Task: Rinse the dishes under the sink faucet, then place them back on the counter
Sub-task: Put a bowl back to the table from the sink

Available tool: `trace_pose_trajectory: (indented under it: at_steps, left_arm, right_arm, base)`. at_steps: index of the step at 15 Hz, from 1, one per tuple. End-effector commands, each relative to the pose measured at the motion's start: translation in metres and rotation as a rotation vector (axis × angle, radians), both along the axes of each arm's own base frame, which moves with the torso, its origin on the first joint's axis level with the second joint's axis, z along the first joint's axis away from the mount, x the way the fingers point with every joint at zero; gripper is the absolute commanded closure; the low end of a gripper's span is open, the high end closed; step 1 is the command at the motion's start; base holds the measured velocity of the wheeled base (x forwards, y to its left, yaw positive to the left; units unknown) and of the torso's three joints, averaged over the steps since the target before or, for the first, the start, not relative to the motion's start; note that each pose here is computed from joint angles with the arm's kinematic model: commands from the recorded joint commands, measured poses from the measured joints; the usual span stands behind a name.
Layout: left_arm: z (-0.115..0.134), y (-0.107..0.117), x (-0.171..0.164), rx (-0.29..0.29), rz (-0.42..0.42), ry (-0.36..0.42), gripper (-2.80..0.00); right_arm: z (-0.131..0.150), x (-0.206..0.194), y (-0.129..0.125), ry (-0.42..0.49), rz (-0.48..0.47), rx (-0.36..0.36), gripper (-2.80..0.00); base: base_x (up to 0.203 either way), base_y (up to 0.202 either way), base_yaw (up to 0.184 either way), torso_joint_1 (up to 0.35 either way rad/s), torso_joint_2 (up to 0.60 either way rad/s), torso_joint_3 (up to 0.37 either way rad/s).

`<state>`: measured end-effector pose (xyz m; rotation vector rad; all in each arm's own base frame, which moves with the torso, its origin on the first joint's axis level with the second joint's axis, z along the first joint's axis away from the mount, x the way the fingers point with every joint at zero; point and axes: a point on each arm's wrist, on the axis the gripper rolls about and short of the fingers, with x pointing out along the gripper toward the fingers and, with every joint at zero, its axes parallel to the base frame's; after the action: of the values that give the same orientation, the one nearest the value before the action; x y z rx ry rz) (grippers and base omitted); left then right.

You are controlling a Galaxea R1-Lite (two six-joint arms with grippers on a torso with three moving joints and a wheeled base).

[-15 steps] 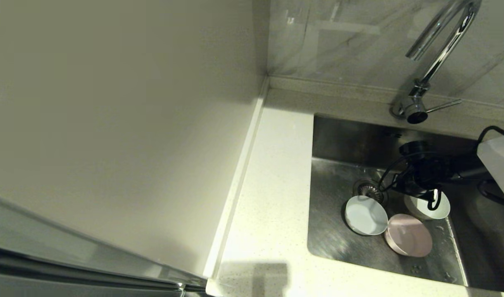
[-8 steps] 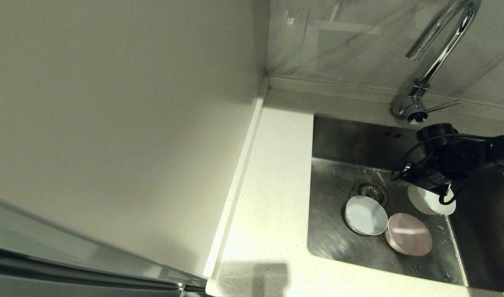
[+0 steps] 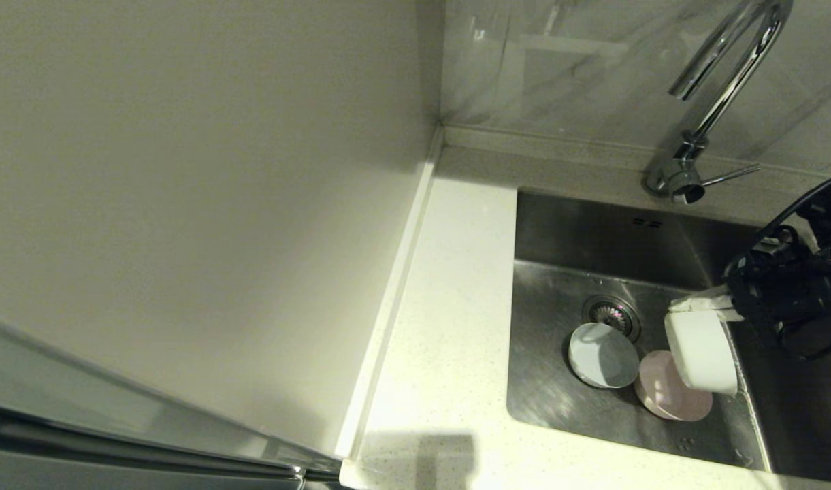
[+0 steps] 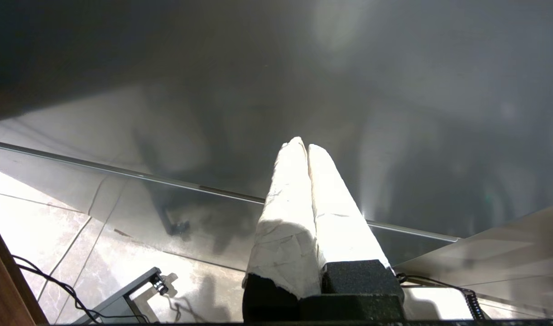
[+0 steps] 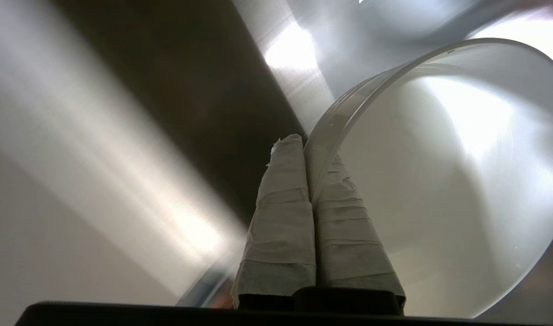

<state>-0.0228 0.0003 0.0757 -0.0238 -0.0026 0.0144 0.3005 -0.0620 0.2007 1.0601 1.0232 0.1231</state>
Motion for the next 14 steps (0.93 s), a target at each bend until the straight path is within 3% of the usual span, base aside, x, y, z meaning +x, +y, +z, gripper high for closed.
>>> trace_pose_trajectory:
  at_steps: [1,4,6,8,9,11,14]
  left_arm:
    - [0.000,0.000,0.000,-0.001,0.001,-0.004,0.00]
    - [0.000,0.000,0.000,0.001,0.001,-0.004,0.00]
    - [0.000,0.000,0.000,-0.001,0.001,-0.004,0.00]
    - [0.000,0.000,0.000,0.000,0.000,-0.004,0.00]
    - [0.000,0.000,0.000,0.000,0.001,-0.004,0.00]
    - [0.000,0.000,0.000,-0.001,0.001,-0.004,0.00]
    - [0.000,0.000,0.000,-0.001,0.001,-0.004,0.00]
  right_arm:
    - [0.024,-0.022,-0.007,-0.104,0.191,0.391,0.00]
    - [0.009,-0.020,-0.036,-0.084,0.208,0.675,0.00]
    - [-0.017,-0.008,-0.048,-0.029,0.179,0.757,0.00]
    - [-0.031,-0.003,-0.054,0.002,0.159,0.786,0.00]
    - [-0.023,-0.007,-0.052,-0.018,0.167,0.775,0.00]
    - [0.017,-0.024,-0.043,-0.128,0.209,0.684,0.00]
    - [0.075,-0.049,-0.032,-0.254,0.115,0.326,0.00]
  base:
    - [0.000,0.000,0.000,0.000,0.00,0.000]
    - [0.000,0.000,0.000,0.000,0.00,0.000]
    - [0.000,0.000,0.000,0.000,0.00,0.000]
    - [0.000,0.000,0.000,0.000,0.00,0.000]
    - [0.000,0.000,0.000,0.000,0.00,0.000]
    - [0.000,0.000,0.000,0.000,0.00,0.000]
    - [0.000,0.000,0.000,0.000,0.00,0.000]
